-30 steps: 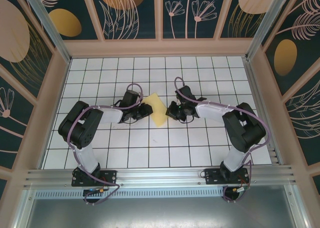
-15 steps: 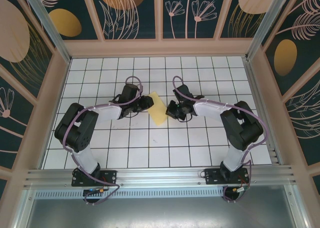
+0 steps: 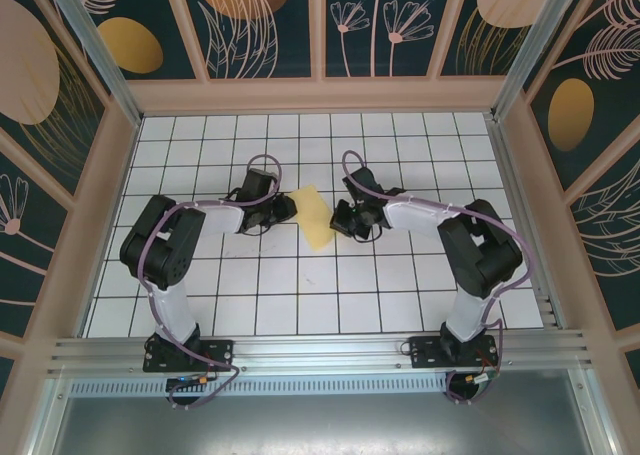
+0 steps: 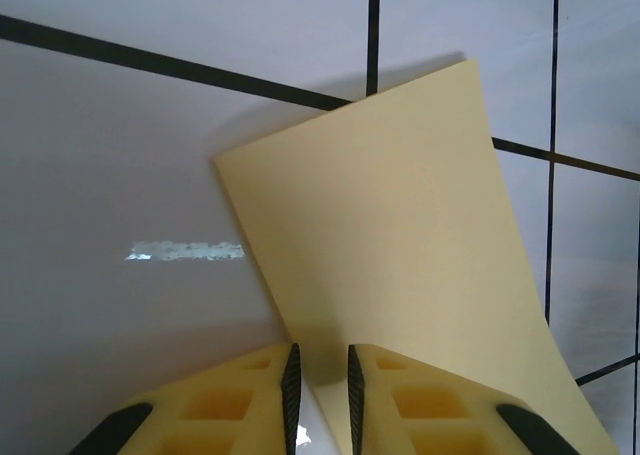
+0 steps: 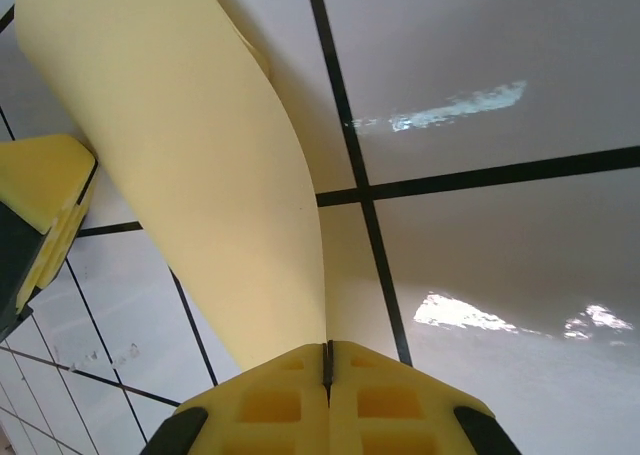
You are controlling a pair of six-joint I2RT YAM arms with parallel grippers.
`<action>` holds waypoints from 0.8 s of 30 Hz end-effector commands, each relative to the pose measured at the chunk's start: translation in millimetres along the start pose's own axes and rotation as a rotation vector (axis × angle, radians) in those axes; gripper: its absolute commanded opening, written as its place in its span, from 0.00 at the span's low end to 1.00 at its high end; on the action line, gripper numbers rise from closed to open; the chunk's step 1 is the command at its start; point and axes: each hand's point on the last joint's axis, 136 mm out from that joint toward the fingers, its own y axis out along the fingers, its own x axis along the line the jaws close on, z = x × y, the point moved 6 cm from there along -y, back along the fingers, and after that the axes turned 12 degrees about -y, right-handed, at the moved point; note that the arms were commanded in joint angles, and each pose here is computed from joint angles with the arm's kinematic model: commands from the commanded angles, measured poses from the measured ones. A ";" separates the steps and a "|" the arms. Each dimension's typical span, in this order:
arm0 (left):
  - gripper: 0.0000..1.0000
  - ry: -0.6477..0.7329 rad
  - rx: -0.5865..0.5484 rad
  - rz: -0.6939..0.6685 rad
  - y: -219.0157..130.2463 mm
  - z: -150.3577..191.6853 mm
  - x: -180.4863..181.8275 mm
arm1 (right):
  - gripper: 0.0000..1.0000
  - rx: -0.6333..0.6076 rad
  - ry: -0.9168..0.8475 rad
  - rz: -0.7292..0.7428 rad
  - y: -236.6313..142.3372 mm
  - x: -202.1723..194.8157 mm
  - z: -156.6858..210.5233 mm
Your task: Fold a paper plane with a square sheet of paper (pick it up from the middle)
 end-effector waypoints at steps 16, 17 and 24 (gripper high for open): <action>0.11 0.024 0.044 -0.070 13.7 3.4 12.2 | 0.06 0.007 -0.043 -0.095 21.2 39.1 -20.6; 0.10 0.025 0.044 -0.071 14.2 3.5 12.8 | 0.06 0.004 -0.043 -0.103 22.1 41.1 -21.9; 0.08 0.027 0.054 -0.087 16.6 4.6 16.2 | 0.07 -0.006 -0.051 -0.134 29.3 48.7 -28.2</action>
